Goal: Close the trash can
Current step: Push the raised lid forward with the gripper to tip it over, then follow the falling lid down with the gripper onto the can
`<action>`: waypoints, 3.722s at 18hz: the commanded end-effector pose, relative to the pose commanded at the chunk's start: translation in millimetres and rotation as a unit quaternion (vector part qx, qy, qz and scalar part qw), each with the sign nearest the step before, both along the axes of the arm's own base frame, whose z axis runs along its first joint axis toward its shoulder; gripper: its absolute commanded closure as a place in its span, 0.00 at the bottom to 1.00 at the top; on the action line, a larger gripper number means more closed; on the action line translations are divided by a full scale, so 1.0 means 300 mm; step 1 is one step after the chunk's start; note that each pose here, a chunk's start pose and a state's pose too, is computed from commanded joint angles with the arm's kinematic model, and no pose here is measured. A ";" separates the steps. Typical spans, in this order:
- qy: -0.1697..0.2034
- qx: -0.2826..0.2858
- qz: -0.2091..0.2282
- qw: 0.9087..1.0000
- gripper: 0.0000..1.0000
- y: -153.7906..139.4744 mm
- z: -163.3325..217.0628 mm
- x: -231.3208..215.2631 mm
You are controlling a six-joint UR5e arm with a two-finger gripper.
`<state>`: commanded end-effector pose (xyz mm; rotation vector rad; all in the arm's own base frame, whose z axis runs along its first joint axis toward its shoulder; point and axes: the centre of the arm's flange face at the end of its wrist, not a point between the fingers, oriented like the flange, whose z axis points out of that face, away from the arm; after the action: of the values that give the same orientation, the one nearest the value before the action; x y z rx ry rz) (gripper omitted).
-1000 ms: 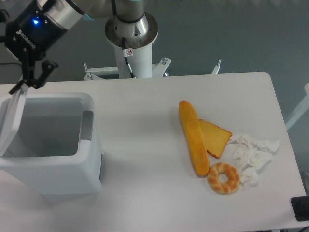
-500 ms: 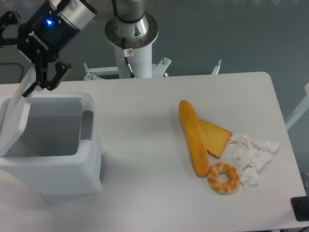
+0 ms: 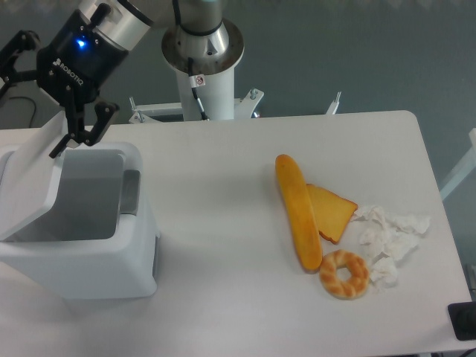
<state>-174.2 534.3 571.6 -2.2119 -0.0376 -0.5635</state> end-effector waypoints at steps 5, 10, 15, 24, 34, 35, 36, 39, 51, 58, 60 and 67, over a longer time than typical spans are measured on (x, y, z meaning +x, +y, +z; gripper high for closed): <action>0.024 -0.013 0.003 1.000 0.00 0.004 -0.034 -0.021; 0.033 -0.015 0.004 0.999 0.00 0.001 -0.055 -0.042; 0.053 -0.019 0.006 0.998 0.00 -0.012 -0.076 -0.082; 0.057 -0.022 0.010 0.998 0.00 -0.026 -0.103 -0.128; 0.108 -0.047 0.042 0.992 0.00 -0.058 -0.072 -0.161; 0.110 -0.048 0.043 0.992 0.00 -0.058 -0.073 -0.163; 0.111 -0.049 0.044 0.992 0.00 -0.060 -0.070 -0.162; 0.110 -0.051 0.044 0.992 0.00 -0.056 -0.079 -0.163; 0.127 -0.091 0.062 0.986 0.00 -0.048 -0.148 -0.193; 0.123 -0.108 0.063 0.984 0.00 -0.026 -0.204 -0.217; 0.120 -0.112 0.063 0.984 0.00 -0.018 -0.221 -0.224; 0.116 -0.116 0.062 0.984 0.00 0.000 -0.244 -0.241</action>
<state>-246.5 534.2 498.5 -2.4689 -0.1228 -0.2389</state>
